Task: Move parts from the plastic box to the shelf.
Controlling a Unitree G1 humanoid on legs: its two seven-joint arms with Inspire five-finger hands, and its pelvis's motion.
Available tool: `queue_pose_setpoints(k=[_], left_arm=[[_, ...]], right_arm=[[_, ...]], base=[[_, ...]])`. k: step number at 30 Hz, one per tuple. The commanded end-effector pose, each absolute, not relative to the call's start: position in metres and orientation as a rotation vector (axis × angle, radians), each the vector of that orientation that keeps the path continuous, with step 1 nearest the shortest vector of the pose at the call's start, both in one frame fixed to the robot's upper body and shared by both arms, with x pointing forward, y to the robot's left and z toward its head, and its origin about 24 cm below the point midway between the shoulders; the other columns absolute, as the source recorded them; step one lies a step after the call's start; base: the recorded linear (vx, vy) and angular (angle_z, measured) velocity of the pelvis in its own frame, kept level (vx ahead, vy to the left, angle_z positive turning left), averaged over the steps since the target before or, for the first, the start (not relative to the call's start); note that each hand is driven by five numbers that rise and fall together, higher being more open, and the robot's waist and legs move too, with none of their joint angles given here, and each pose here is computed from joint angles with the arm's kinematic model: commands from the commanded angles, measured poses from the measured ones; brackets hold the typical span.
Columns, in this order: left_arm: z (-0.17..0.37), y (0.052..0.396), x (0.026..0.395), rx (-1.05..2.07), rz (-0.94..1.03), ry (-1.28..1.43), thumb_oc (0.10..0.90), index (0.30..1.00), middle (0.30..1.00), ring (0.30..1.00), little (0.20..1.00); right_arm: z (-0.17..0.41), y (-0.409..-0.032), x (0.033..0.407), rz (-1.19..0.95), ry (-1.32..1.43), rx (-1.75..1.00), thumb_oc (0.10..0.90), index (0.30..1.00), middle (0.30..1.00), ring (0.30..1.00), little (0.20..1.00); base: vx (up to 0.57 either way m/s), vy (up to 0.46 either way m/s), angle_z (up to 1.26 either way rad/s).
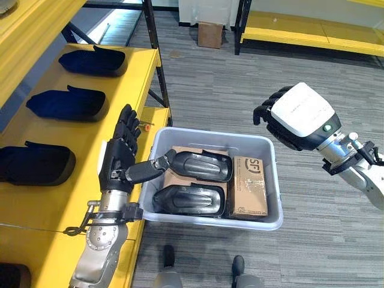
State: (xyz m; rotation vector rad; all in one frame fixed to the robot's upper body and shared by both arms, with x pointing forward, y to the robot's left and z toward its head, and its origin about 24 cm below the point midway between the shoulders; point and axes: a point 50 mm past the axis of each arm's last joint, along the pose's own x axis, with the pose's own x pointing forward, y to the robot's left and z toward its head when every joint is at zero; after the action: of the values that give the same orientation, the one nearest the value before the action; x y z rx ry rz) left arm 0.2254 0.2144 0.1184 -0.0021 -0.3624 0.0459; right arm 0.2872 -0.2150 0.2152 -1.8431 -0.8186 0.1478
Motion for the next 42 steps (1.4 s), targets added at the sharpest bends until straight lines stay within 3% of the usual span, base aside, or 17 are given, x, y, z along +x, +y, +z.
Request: queue_pose_setpoints(k=[1, 21, 42], left_arm=[[0.145, 0.203, 0.218, -0.034, -0.018, -0.528, 0.900, 1.000, 1.000, 1.000, 1.000], [0.156, 0.194, 0.228, -0.088, -0.060, -0.582, 0.900, 1.000, 1.000, 1.000, 1.000], [0.170, 0.184, 0.236, -0.153, -0.024, -0.669, 0.900, 1.000, 1.000, 1.000, 1.000]], right_arm=[[0.238, -0.209, 0.303, 0.039, -0.848, -1.780, 0.900, 1.000, 1.000, 1.000, 1.000], [0.271, -0.161, 0.363, 0.021, -0.862, -1.916, 0.900, 1.000, 1.000, 1.000, 1.000], [0.288, -0.139, 0.382, 0.058, -0.846, -2.191, 0.900, 1.000, 1.000, 1.000, 1.000]], base=[[-0.04, -0.004, 0.00], [-0.05, -0.001, 0.00], [-0.01, -0.006, 0.09]])
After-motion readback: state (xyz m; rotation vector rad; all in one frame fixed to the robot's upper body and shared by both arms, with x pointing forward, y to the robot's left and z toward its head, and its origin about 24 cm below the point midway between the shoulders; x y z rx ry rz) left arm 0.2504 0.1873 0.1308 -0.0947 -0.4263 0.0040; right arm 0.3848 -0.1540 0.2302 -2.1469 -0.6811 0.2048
